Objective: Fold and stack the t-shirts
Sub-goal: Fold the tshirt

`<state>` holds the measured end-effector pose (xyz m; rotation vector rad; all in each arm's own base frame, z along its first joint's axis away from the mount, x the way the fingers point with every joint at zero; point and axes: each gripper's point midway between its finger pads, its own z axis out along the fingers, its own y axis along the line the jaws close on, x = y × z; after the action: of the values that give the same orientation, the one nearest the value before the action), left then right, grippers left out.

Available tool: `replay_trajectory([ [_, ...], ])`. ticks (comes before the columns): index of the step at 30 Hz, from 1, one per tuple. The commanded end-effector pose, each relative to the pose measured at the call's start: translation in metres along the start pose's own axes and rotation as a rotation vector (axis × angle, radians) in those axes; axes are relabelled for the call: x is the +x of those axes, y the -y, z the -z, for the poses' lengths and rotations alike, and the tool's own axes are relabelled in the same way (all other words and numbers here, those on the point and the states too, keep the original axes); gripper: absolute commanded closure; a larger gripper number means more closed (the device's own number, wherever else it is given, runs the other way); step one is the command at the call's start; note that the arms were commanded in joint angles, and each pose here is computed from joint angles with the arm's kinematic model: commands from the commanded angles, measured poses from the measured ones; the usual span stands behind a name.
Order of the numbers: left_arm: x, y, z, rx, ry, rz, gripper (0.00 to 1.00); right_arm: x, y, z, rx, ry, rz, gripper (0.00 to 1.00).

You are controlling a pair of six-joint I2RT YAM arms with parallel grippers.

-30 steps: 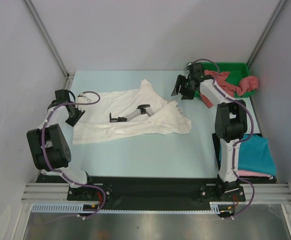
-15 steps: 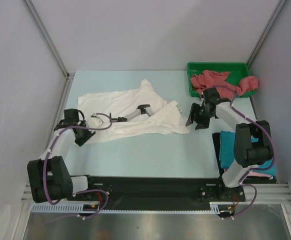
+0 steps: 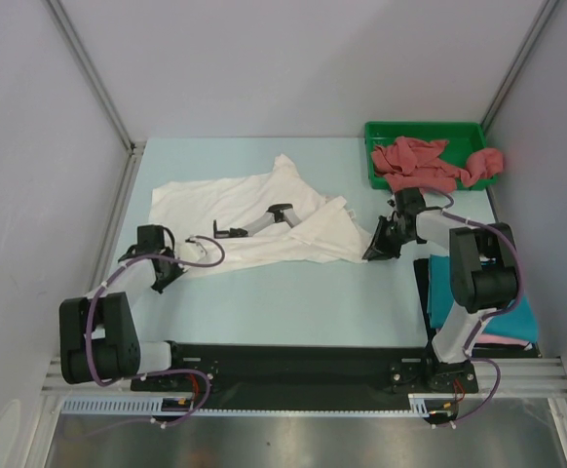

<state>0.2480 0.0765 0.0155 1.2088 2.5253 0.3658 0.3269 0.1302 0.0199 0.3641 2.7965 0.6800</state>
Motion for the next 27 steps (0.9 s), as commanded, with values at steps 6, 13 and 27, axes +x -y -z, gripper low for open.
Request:
replay_trajectory([
  [6, 0.004, -0.006, 0.004, -0.039, 0.019, -0.007, 1.00, -0.019, 0.013, 0.031, 0.013, 0.073, -0.058, 1.00],
  [13, 0.008, -0.012, 0.034, 0.057, 0.045, -0.087, 1.00, 0.058, 0.040, 0.075, 0.126, -0.055, -0.145, 1.00],
  [27, -0.023, -0.017, 0.038, 0.018, 0.184, -0.060, 0.62, 0.109, 0.044, 0.089, 0.125, -0.079, -0.266, 1.00],
])
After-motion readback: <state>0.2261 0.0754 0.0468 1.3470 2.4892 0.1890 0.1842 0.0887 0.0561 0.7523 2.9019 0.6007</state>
